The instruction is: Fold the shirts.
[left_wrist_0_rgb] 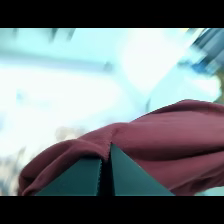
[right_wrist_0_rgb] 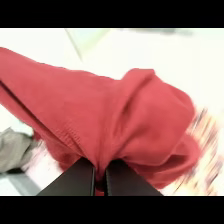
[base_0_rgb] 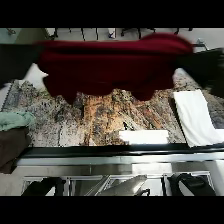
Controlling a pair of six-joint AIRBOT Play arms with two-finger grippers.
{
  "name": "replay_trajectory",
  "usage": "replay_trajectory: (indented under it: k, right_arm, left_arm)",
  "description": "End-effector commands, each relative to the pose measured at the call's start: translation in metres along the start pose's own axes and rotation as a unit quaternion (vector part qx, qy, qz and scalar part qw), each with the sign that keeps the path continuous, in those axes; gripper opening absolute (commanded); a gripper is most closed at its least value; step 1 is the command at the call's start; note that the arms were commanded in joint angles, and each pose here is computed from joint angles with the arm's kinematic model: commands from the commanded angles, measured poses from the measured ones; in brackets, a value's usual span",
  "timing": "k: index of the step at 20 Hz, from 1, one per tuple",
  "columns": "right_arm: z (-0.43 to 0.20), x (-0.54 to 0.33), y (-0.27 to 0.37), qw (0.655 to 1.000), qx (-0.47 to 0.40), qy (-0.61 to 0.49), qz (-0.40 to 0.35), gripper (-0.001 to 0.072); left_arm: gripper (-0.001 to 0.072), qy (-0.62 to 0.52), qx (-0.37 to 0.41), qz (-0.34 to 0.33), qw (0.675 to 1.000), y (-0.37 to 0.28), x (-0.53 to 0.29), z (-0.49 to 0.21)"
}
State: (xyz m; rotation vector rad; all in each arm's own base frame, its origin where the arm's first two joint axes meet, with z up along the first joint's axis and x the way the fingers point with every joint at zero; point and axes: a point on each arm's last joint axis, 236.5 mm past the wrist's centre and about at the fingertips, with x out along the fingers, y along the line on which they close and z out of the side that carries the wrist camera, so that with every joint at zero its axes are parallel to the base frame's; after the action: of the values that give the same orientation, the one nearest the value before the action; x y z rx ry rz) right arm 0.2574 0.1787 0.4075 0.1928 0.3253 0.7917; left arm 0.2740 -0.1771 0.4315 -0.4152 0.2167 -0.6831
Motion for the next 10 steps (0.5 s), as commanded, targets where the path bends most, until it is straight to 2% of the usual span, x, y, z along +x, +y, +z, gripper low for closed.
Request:
replay_trajectory:
  k: [1, 3, 6, 10]
  right_arm:
    - [0.003, -0.048, 0.023, 0.996, -0.074, 0.015, -0.04, 0.0023]
    - [-0.035, -0.038, 0.01, 0.994, -0.053, 0.091, -0.036, 0.0023]
    - [-0.091, -0.012, -0.017, 0.984, 0.007, 0.177, -0.024, 0.0024]
    - [-0.202, 0.029, -0.05, 0.952, 0.117, 0.284, -0.003, 0.0024]
  left_arm:
    - [0.0013, -0.048, 0.054, -0.012, 0.997, -0.044, -0.061, 0.029]
    - [0.0013, -0.009, 0.044, -0.002, 0.999, -0.032, -0.057, 0.003]
    - [0.0013, 0.081, -0.013, 0.022, 0.996, 0.009, -0.024, -0.064]
    - [0.0013, 0.241, -0.092, 0.067, 0.964, 0.077, 0.019, -0.204]
